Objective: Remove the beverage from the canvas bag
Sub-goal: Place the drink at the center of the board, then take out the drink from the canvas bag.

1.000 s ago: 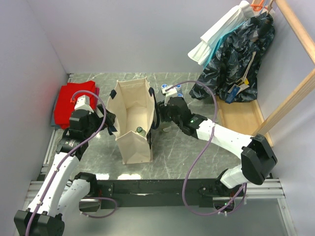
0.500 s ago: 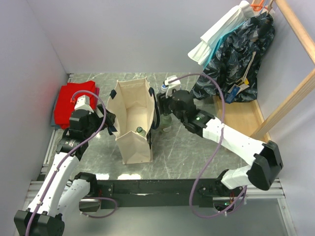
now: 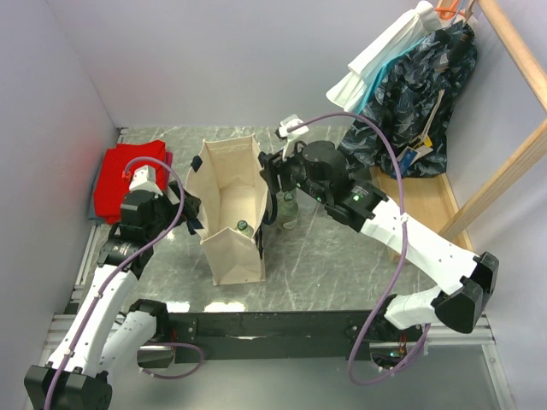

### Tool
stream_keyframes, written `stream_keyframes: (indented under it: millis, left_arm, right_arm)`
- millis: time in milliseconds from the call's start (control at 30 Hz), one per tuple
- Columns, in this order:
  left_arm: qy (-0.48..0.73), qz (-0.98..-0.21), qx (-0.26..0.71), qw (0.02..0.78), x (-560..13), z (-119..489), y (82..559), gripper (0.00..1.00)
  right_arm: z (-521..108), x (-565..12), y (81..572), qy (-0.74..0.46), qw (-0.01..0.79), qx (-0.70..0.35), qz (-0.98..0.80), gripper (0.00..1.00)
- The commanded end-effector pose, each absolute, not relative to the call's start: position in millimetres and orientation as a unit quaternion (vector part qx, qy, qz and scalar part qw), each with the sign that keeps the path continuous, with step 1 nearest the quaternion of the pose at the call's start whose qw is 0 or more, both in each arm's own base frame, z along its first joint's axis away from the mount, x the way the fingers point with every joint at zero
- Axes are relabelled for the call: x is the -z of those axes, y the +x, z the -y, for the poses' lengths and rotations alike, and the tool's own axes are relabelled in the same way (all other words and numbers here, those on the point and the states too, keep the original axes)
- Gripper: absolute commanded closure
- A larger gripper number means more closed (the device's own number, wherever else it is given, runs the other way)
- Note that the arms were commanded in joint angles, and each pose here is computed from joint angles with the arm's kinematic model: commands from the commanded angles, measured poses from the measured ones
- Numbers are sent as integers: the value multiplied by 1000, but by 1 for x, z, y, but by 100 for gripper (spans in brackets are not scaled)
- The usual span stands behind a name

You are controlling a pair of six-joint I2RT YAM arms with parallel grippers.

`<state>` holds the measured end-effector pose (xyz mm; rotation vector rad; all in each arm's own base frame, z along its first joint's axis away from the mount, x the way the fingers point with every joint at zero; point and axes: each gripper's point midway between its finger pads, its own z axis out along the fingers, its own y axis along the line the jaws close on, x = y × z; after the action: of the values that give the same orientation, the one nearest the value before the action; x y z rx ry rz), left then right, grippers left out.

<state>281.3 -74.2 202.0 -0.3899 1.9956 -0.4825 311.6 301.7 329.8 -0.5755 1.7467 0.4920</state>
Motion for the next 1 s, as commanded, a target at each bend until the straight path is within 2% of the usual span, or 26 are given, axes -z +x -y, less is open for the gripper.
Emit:
stream_keyframes:
  millis: [0,200,500,967]
  left_arm:
    - [-151,-812,205,526,-222,75,285,3]
    - [-150,-812,205,525,-221,75,285,4]
    - [-151,-811,206,525,-221,75,284,4]
    - [-150,-810,207,528,-224,76,284,4]
  right_arm:
    - [-320,-353,291,-310,557,-235,-734,33]
    - [-340,-356,283,-347,522,-234,-743,33]
    - [-376,-351,256,-418,448,-289,-736,34]
    - [-400,-299,245,-458,365,-298,-754,36]
